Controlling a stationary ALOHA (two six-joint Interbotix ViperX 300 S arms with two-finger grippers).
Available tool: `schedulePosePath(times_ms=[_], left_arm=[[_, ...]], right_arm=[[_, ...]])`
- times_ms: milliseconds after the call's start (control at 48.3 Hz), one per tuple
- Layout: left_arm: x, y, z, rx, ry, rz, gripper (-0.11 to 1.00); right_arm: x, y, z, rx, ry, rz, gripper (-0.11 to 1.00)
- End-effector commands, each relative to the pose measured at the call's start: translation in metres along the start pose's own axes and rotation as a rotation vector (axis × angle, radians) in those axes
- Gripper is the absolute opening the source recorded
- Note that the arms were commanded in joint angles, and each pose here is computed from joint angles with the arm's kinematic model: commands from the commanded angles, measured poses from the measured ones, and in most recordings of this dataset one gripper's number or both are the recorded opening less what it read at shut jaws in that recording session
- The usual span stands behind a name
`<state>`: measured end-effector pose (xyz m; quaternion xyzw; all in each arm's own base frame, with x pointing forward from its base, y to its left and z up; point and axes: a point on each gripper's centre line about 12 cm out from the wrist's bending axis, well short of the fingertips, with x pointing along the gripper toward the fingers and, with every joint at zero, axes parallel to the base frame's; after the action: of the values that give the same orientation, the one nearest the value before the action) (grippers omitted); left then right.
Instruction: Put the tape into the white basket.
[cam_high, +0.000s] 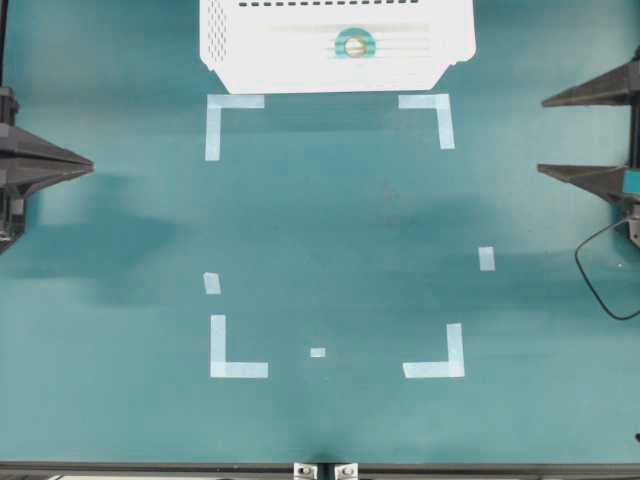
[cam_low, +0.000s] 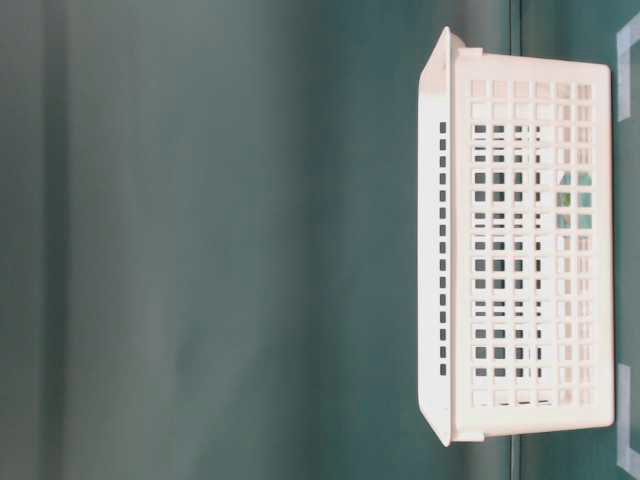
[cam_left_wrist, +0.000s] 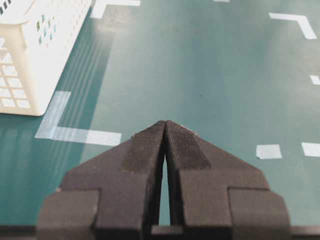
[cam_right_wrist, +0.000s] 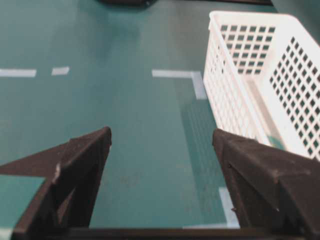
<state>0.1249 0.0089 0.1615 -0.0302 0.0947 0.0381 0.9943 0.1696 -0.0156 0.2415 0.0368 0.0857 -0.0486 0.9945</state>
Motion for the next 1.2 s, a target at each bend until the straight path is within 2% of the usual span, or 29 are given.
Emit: schedulePosePath(times_ms=[0,559,766,911,1180], left_arm=[[0.0,0.001,0.005,-0.001,-0.014,0.006,-0.11],[0.0,0.001,0.004,-0.002,-0.017,0.009,-0.11],[0.0,0.001,0.003,-0.003,-0.01,0.009,-0.11],[0.0,0.001,0.003,-0.002,-0.01,0.009,-0.11],[0.0,0.001,0.003,-0.001,-0.01,0.007,-0.11]], right_arm=[[-0.004,0.0,0.0,0.001,-0.012,0.001,0.89],[-0.016,-0.002,-0.025,0.006,-0.009,0.0,0.9],[-0.016,-0.003,-0.047,0.01,0.055,-0.006,0.9],[-0.016,-0.004,-0.063,0.038,0.098,-0.01,0.9],[-0.017,-0.005,-0.074,0.062,0.123,-0.014,0.89]])
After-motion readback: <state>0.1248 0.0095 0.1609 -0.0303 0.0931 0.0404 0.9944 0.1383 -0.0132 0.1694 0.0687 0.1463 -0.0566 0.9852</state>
